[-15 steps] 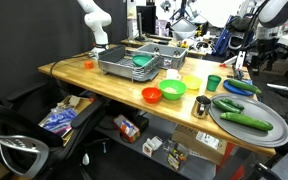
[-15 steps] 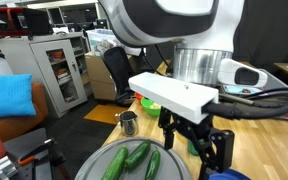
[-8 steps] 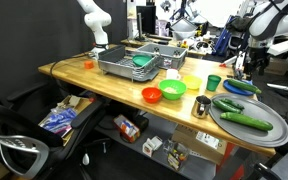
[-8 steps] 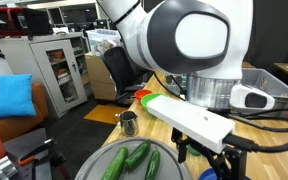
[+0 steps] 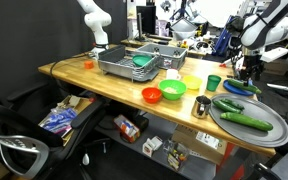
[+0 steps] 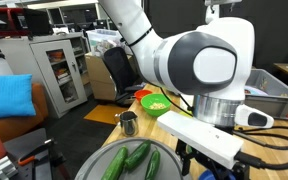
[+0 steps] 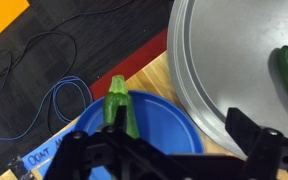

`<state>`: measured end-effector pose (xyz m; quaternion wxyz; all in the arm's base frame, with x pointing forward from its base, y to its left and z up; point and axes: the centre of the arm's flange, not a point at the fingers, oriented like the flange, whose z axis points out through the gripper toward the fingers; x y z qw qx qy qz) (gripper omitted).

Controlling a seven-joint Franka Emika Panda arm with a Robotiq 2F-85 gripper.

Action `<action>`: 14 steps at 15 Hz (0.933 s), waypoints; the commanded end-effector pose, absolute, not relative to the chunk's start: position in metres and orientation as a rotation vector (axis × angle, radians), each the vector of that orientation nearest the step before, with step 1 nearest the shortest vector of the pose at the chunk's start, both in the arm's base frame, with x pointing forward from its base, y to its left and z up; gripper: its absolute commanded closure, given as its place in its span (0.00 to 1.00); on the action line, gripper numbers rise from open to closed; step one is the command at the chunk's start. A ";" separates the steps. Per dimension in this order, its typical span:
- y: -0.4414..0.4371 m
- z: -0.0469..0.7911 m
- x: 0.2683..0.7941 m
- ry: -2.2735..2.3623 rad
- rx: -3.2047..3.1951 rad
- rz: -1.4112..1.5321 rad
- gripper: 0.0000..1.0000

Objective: Move the cucumber from the blue plate to the grey tray

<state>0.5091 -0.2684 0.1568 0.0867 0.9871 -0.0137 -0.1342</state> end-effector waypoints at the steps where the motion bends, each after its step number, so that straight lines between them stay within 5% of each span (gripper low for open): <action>1: -0.269 0.158 0.510 -0.042 2.940 -0.404 0.00; 14: -0.290 0.132 0.541 -0.047 2.917 -0.328 0.00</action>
